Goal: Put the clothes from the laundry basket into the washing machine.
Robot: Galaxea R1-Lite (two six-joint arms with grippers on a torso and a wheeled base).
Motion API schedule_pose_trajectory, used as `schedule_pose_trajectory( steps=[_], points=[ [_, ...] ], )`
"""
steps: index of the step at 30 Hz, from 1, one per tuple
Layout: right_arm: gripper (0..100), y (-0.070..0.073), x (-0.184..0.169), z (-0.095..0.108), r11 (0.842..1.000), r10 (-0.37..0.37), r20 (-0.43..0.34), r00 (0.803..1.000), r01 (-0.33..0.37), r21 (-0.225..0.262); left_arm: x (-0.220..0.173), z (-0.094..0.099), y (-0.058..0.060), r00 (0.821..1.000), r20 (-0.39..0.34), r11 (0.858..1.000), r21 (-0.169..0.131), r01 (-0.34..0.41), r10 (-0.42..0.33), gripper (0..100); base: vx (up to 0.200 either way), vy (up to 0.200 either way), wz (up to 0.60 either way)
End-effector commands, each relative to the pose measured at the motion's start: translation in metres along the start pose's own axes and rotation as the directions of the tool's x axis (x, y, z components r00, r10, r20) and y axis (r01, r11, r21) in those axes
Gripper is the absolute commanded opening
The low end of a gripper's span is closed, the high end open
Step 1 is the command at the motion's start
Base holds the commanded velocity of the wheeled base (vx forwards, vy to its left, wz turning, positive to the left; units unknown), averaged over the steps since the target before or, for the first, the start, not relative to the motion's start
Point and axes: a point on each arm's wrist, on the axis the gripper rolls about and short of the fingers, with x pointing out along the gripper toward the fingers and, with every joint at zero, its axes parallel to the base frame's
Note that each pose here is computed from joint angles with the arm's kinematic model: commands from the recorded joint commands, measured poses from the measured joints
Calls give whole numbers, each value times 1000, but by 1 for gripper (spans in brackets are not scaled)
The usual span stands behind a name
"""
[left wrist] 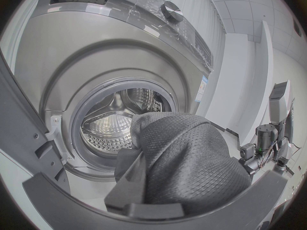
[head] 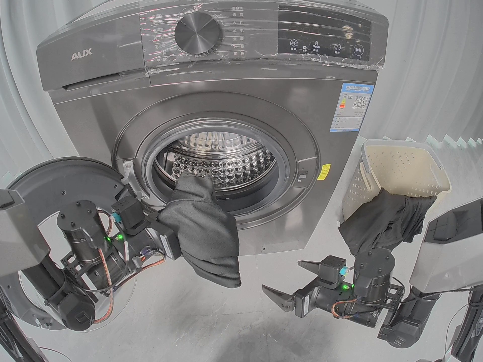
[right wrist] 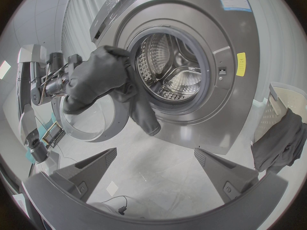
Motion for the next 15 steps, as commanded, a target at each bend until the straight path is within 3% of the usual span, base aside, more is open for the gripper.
schedule_pose_trajectory(
  steps=[1, 3, 7, 9, 15],
  points=[
    [100, -18, -3, -1, 997, -60, -2, 998, 60, 38, -17, 6, -4, 1000, 8, 1000, 1, 7, -7, 0, 0, 0, 0],
    [100, -18, -3, -1, 997, -60, -2, 998, 60, 38, -17, 6, -4, 1000, 8, 1000, 1, 7, -7, 0, 0, 0, 0],
    [100, -37, -7, 5, 990, -126, 20, 992, 124, 63, -16, 7, 0, 1000, 11, 1000, 12, -12, 12, 0, 0, 0, 0],
    [100, -49, -10, 10, 981, -181, 39, 983, 178, 80, -21, 9, 8, 999, 15, 999, 6, -44, 44, 0, 0, 0, 0],
    [100, -66, -15, 17, 958, -264, 69, 962, 253, 137, -24, 6, 13, 998, 0, 998, 13, -66, 66, 0, 0, 0, 0]
  ],
)
